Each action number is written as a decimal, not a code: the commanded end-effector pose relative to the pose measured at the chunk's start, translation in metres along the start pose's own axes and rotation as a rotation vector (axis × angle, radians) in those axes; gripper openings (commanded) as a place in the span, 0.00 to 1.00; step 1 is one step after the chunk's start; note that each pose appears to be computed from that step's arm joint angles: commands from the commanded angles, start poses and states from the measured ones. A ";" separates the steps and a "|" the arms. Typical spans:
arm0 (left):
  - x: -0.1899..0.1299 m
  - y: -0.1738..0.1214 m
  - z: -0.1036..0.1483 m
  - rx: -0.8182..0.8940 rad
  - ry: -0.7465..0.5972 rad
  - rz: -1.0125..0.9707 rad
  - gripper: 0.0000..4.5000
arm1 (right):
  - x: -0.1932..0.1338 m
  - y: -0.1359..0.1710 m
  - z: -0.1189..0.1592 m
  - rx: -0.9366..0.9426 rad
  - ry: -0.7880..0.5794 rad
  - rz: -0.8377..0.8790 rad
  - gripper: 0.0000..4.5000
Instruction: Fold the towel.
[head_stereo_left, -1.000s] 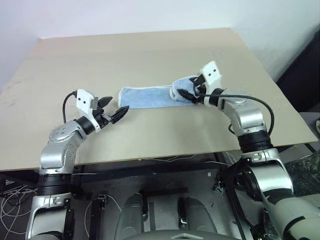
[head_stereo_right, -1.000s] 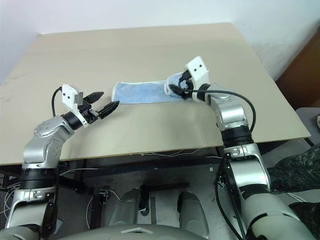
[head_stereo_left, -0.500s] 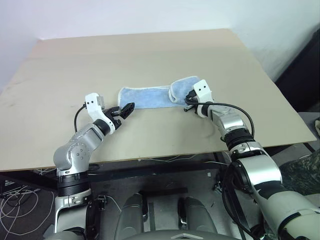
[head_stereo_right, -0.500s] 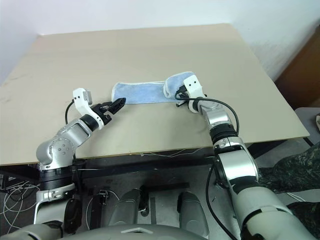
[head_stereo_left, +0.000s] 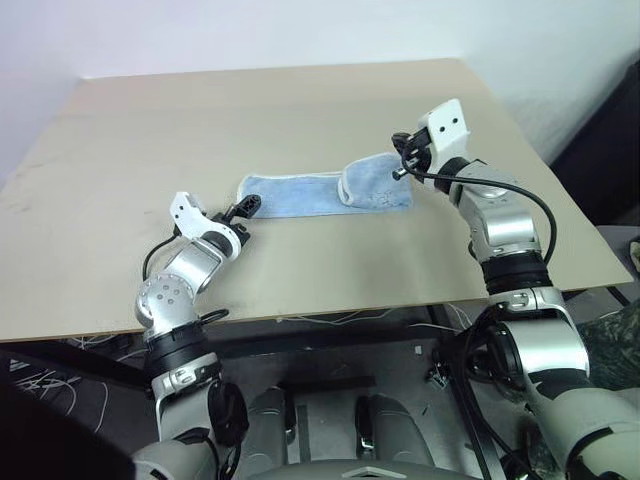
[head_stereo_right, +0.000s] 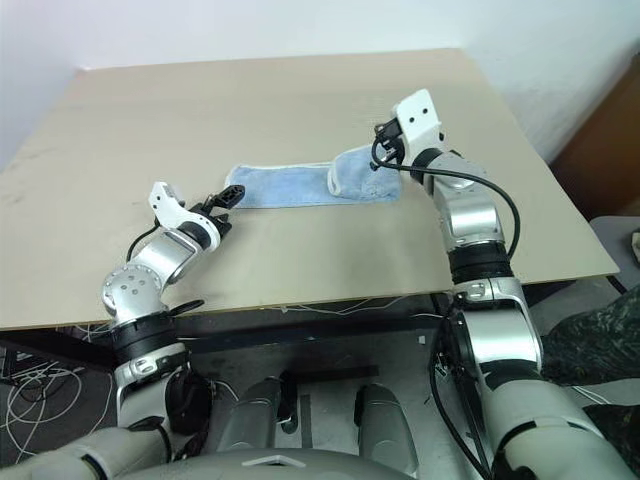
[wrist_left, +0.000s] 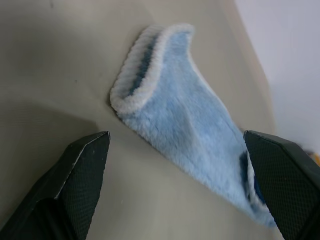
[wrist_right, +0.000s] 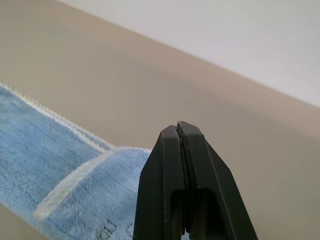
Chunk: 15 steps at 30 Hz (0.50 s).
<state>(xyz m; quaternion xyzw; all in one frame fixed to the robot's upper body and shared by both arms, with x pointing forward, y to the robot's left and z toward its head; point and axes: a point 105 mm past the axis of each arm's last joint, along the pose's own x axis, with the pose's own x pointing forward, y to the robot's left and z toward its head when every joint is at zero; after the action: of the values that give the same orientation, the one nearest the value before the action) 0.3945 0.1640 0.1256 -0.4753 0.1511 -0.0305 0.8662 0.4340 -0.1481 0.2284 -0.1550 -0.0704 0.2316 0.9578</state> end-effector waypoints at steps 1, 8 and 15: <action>0.010 0.001 -0.002 -0.036 0.012 0.020 1.00 | -0.009 -0.005 0.028 -0.009 -0.087 -0.016 0.00; 0.035 0.002 -0.015 -0.066 0.078 0.058 1.00 | -0.029 0.021 0.027 -0.016 -0.089 0.046 0.00; 0.038 -0.007 -0.005 -0.083 0.052 -0.019 0.86 | -0.042 0.038 0.002 0.020 -0.013 0.058 0.00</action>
<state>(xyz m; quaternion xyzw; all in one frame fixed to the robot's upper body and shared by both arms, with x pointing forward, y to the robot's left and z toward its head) 0.4300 0.1447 0.1200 -0.5063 0.1761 -0.0454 0.8429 0.3870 -0.1371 0.2069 -0.1425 -0.0522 0.2592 0.9538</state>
